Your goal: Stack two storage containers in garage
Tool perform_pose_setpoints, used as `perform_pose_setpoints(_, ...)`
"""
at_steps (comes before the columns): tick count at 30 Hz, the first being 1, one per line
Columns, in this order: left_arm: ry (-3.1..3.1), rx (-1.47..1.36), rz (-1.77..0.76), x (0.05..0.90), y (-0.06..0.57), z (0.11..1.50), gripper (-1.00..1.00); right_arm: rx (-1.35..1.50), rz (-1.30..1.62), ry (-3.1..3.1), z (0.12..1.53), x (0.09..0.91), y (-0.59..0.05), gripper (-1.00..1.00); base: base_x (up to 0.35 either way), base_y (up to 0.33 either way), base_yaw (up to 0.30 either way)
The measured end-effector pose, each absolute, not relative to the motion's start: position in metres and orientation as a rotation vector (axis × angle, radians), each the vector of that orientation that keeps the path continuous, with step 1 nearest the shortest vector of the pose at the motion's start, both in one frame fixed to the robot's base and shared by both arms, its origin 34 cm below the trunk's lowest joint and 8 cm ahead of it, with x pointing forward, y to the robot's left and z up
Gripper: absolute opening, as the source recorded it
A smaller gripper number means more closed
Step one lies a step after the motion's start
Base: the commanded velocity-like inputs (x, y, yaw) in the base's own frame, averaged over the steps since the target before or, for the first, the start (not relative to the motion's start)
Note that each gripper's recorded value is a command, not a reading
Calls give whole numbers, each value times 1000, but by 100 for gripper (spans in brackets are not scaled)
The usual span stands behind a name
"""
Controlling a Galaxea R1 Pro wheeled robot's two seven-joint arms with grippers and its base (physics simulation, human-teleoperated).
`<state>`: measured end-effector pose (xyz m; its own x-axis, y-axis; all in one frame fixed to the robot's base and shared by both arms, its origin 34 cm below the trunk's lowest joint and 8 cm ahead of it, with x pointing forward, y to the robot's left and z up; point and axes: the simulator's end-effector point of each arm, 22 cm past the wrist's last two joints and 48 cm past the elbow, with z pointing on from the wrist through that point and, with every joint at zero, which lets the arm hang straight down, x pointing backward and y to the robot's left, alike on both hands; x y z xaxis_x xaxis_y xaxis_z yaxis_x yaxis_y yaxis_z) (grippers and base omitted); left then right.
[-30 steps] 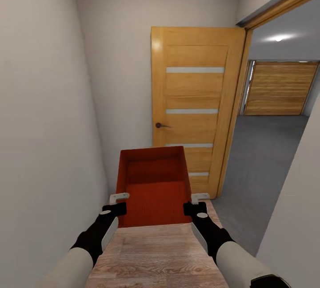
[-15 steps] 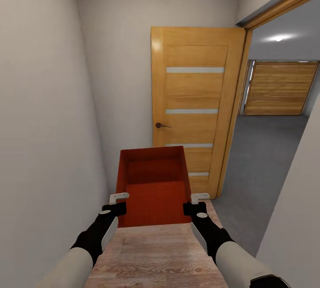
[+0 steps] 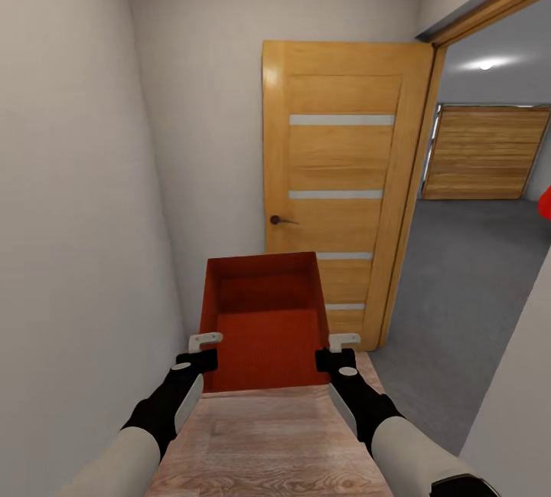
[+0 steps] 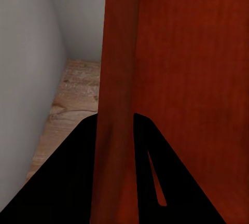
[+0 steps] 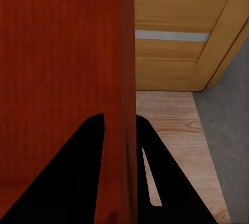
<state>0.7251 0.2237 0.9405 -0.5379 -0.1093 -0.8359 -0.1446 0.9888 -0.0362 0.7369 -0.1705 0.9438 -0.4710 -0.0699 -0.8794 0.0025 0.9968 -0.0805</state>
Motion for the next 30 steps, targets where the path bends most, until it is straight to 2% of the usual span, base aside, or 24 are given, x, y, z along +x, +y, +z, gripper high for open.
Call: perform_pose_setpoints(30, 2144, -176, 47, 725, 224, 941, -100, -46, -83, 2061, 943, 737, -170, -100, 2, 0, 0)
